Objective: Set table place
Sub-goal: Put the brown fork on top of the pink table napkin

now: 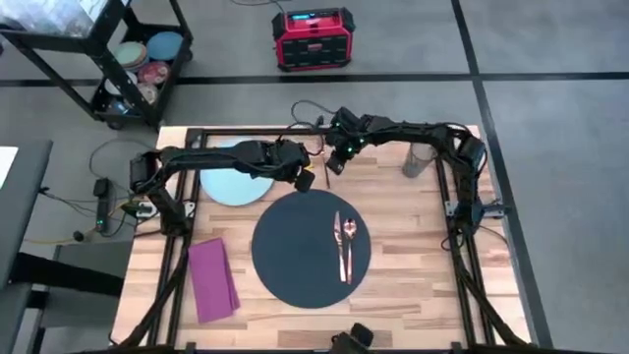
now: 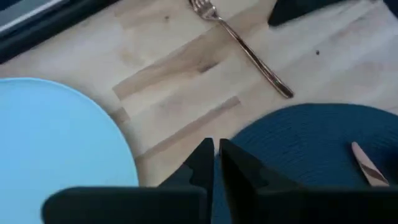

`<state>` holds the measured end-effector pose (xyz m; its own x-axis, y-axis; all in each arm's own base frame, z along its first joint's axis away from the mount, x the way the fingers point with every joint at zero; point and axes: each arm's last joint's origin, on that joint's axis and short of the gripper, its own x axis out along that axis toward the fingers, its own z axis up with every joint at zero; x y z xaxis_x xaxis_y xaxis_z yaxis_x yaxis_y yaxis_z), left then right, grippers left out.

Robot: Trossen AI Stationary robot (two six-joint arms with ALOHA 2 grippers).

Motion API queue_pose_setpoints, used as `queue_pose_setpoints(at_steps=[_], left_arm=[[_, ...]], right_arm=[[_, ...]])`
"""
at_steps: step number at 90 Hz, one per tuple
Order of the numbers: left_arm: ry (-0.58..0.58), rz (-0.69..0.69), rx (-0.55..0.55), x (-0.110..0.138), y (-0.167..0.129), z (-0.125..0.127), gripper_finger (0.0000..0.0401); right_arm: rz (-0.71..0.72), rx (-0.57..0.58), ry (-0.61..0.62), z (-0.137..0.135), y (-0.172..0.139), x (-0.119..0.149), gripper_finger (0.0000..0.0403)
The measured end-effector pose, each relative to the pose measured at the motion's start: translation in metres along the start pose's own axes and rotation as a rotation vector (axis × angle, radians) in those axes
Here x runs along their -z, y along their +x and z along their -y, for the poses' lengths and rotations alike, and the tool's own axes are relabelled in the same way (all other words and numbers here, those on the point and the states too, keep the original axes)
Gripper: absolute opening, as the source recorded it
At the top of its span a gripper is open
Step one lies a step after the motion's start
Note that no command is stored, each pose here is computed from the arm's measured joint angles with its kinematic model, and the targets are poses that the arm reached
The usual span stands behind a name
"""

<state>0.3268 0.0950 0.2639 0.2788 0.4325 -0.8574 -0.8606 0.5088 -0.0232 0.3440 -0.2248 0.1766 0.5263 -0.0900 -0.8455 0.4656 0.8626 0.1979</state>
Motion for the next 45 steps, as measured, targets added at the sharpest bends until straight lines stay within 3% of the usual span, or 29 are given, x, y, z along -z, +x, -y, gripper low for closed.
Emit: queue_pose_setpoints(at_steps=[5, 19, 45], left_arm=[[-0.009, -0.001, -0.002, 0.0, 0.0, -0.001, 0.0008], [-0.003, -0.001, 0.002, 0.002, -0.001, 0.002, 0.0008], [-0.006, -0.003, 0.004, 0.002, 0.0, 0.002, 0.0008]], right_arm=[[-0.014, 0.031, 0.022, 0.011, 0.003, 0.002, 0.0], [-0.06, -0.016, 0.087, 0.031, 0.016, 0.011, 0.0], [-0.024, -0.077, 0.042, 0.015, 0.022, 0.006, 0.0]])
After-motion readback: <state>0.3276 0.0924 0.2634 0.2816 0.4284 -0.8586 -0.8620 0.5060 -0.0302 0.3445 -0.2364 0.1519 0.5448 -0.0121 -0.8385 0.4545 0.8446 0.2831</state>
